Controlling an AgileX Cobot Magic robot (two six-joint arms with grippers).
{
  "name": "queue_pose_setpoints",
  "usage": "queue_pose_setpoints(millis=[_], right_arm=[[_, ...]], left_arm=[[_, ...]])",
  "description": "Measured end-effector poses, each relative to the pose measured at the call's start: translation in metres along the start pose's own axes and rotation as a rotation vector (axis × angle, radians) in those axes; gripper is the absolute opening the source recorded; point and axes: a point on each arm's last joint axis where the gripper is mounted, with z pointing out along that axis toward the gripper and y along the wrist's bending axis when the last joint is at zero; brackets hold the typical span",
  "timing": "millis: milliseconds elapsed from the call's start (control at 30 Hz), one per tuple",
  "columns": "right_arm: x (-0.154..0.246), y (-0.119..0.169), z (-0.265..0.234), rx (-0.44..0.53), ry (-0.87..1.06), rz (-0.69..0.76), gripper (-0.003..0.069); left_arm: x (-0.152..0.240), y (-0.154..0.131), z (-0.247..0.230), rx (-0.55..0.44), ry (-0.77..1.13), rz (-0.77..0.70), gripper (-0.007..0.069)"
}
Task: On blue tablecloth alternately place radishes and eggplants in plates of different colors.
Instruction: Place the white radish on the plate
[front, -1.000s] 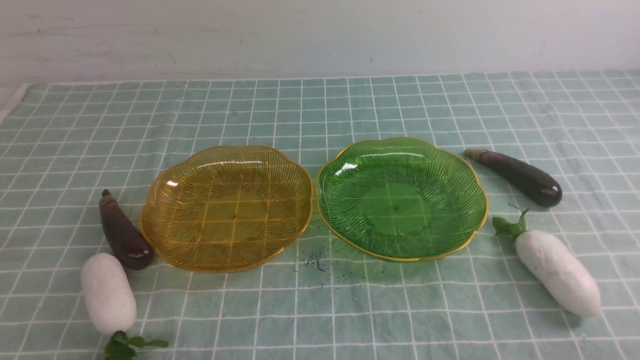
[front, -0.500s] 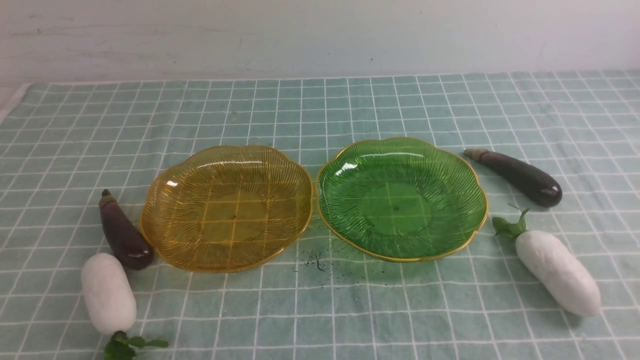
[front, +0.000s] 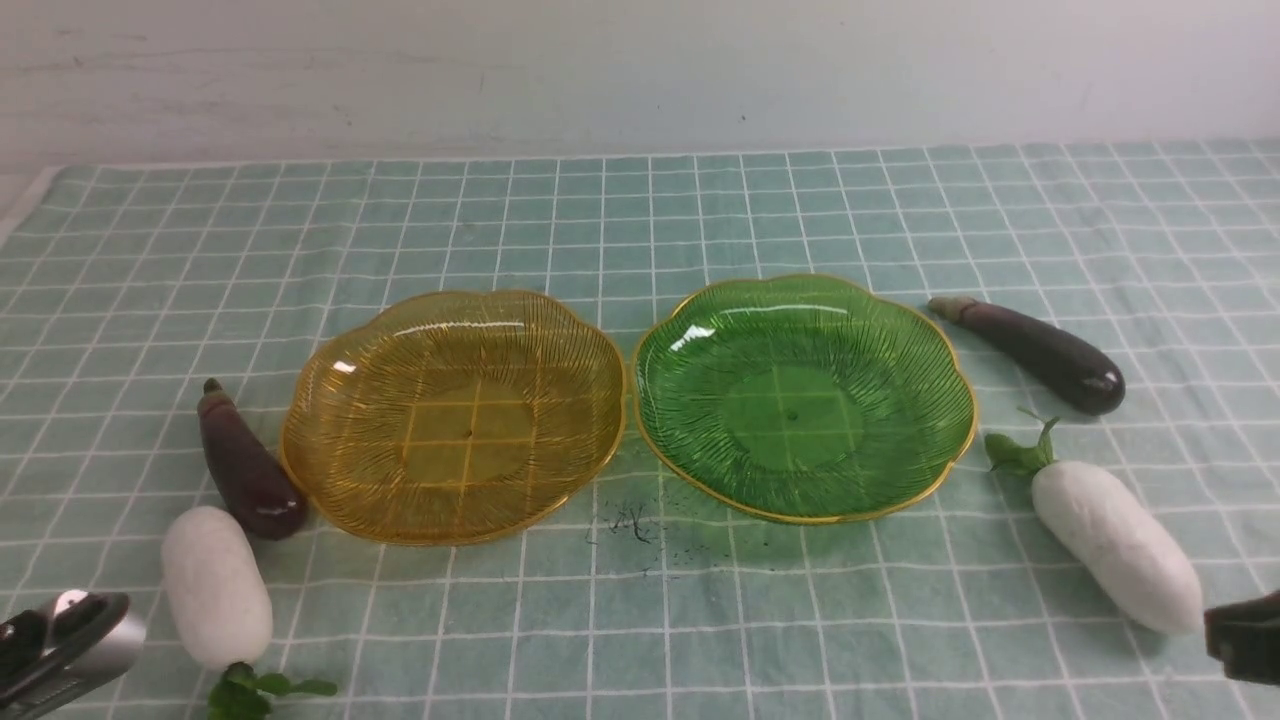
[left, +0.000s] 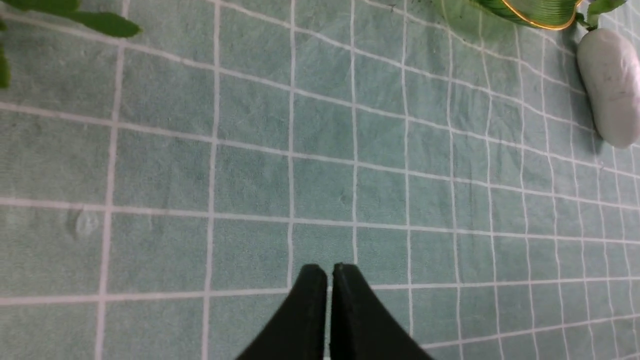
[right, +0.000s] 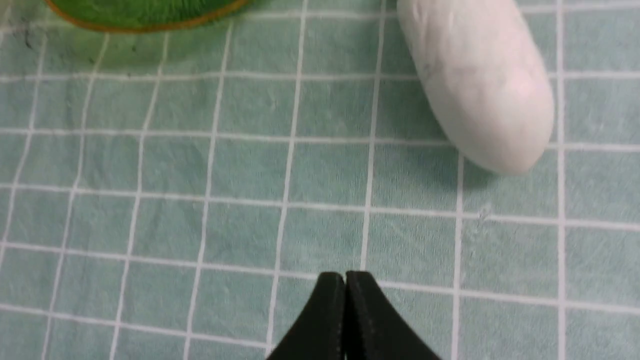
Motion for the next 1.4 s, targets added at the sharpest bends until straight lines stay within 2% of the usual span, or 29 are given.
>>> queue_pose_setpoints(millis=[367,667,800,967,1167,1400], right_arm=[[-0.002,-0.003,0.012,-0.002,0.067,0.015,-0.0015],[-0.002,-0.003,0.012,-0.002,0.066,0.014,-0.0015],[-0.003,-0.003,0.012,0.004,0.062,0.009,0.0009],[-0.007,-0.007,0.012,0.045,0.041,-0.029,0.0159],[-0.038,-0.015,0.022,0.104,0.050,-0.138,0.0441],[-0.077,-0.029,0.061,0.147,0.068,-0.169,0.0602]], left_arm=[[-0.001,0.006,0.000,-0.062,-0.005,0.060,0.0102],[-0.001,0.008,0.000,-0.085,-0.007,0.078,0.0239],[-0.001,0.008,0.000,-0.093,-0.009,0.088,0.0288],[-0.002,0.008,0.000,-0.094,-0.018,0.090,0.0300],[-0.003,0.008,0.000,-0.093,-0.025,0.090,0.0300],[-0.003,0.008,0.000,-0.092,-0.028,0.090,0.0300]])
